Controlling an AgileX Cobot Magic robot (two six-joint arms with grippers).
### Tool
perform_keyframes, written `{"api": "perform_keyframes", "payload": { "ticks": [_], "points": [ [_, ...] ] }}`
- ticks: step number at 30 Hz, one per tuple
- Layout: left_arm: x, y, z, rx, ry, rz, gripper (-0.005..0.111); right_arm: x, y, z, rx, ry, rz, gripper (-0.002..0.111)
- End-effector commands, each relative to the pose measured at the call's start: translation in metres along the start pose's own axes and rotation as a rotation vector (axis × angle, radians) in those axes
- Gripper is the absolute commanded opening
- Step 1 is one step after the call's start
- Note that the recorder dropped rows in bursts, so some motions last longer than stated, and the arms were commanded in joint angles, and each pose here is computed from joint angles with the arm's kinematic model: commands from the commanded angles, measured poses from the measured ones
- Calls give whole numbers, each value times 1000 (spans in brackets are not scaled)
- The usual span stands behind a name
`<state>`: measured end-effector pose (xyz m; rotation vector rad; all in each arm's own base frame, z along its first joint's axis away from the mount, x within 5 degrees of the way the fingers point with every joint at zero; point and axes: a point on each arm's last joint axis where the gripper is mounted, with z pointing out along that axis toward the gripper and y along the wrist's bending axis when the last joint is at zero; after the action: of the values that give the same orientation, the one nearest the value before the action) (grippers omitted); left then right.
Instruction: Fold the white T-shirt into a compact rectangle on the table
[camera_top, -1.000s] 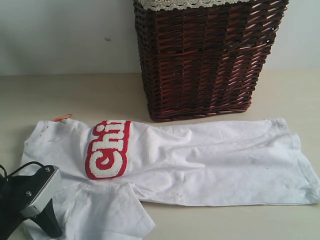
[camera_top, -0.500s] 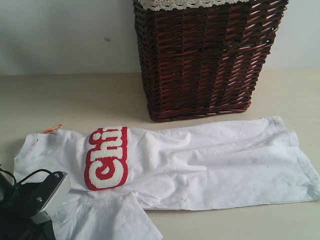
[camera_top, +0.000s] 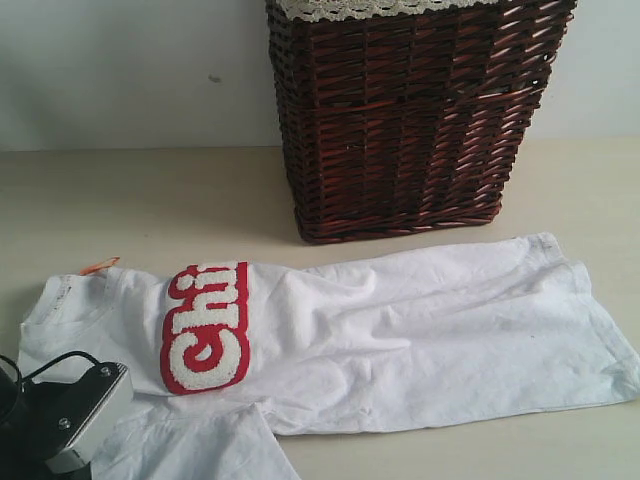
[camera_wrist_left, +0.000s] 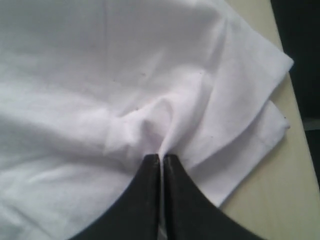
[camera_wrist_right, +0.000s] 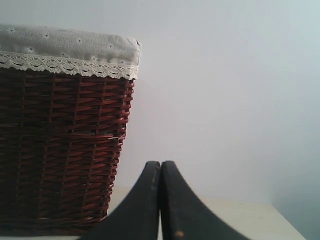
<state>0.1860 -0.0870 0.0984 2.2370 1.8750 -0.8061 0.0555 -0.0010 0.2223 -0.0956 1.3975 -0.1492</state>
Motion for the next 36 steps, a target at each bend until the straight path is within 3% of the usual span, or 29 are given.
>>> {"api": "perform_keyframes", "payload": {
  "ticks": [1,8,10,18,32,36],
  "points": [
    [8,2,-3,-87,111,48,0,1,0,-1,6,-7,2,0],
    [-16,8,-27,-219,-22,-4,0,1,0,-1,6,-7,2,0],
    [-23,6,-32,-191,-69,-16,0,1,0,-1,6,-7,2,0],
    [-43,-13,-42,89,-227,-58,0,1,0,-1,6,-7,2,0],
    [-42,-15,-43,136,-241,-147,0,1,0,-1,7,-8,5,0],
    [-31,-8,-44,130,-281,-251,0,1,0,-1,7,-8,5,0]
  ]
}}
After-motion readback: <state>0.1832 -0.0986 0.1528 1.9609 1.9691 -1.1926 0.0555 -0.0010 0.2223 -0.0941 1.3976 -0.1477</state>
